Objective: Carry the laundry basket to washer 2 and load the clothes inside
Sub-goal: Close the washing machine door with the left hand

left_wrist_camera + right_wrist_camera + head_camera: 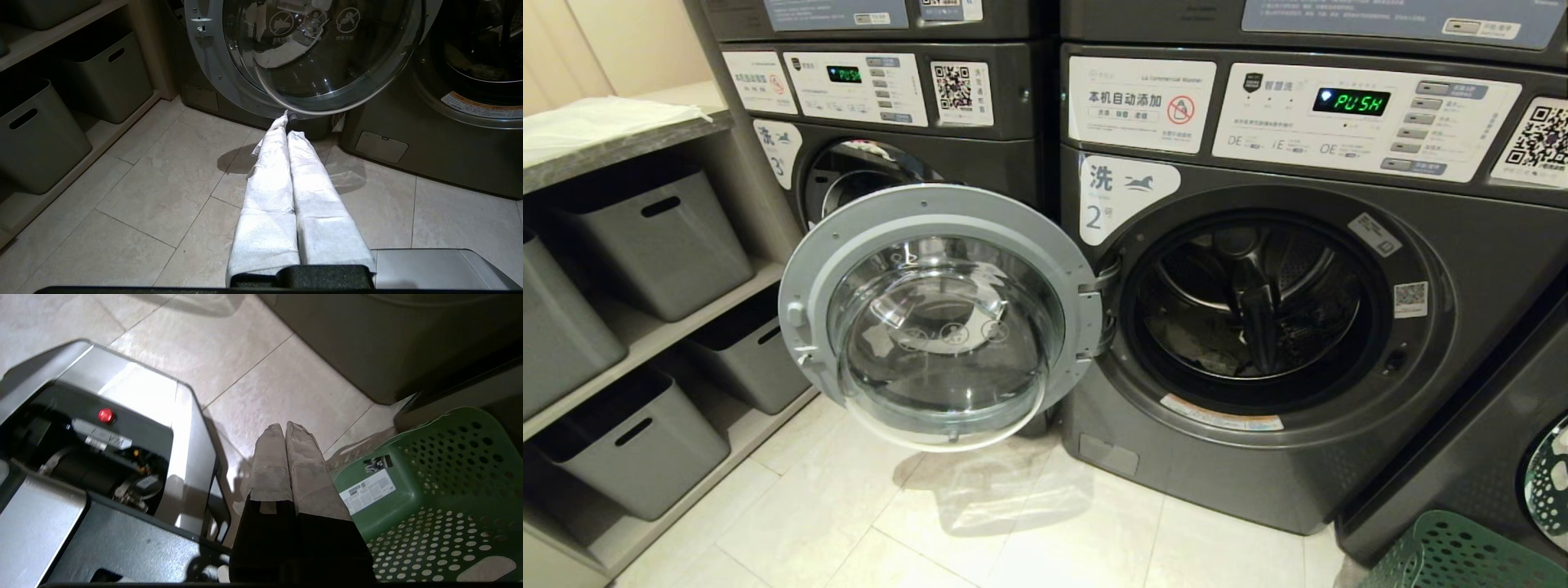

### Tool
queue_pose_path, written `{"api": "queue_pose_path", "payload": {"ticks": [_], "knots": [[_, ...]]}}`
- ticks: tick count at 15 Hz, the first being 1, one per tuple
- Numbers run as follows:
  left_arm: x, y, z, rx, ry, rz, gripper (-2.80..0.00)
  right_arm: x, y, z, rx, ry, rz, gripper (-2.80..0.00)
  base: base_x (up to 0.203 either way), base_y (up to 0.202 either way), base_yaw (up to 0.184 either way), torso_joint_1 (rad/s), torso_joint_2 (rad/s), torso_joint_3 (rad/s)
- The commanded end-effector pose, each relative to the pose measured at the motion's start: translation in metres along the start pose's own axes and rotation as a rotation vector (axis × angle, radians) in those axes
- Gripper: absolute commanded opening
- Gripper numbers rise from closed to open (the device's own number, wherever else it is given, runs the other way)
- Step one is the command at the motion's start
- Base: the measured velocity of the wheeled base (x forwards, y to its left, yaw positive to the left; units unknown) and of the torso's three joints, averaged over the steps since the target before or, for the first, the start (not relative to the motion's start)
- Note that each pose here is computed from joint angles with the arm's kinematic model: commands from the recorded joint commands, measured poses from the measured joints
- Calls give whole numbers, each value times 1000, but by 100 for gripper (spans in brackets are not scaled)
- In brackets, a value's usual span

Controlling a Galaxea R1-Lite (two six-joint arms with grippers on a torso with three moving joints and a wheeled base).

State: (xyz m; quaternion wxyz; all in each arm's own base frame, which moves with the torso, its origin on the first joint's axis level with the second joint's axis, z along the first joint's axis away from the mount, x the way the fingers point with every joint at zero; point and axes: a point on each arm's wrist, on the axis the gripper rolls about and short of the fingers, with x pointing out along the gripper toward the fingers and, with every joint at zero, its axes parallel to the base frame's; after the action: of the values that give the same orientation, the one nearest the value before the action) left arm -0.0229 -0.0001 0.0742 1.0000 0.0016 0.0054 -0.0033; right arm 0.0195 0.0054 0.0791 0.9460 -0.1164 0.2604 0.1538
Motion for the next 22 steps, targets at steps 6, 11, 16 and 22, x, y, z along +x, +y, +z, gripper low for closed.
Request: {"api": "queue_pose_path", "payload": {"ticks": [6, 11, 16, 22], "knots": [[0, 0, 0, 0, 2, 0, -280, -29, 8, -17, 38, -398, -255, -280, 0, 0, 0, 0, 0, 0], [0, 0, 0, 0, 2, 1, -280, -34, 11, -23, 52, -517, -301, -280, 0, 0, 0, 0, 0, 0], [0, 0, 0, 0, 2, 0, -280, -34, 11, -23, 58, -518, -300, -280, 0, 0, 0, 0, 0, 0], [0, 0, 0, 3, 0, 0, -280, -34, 11, -23, 58, -518, -301, -280, 0, 0, 0, 0, 0, 0]]}}
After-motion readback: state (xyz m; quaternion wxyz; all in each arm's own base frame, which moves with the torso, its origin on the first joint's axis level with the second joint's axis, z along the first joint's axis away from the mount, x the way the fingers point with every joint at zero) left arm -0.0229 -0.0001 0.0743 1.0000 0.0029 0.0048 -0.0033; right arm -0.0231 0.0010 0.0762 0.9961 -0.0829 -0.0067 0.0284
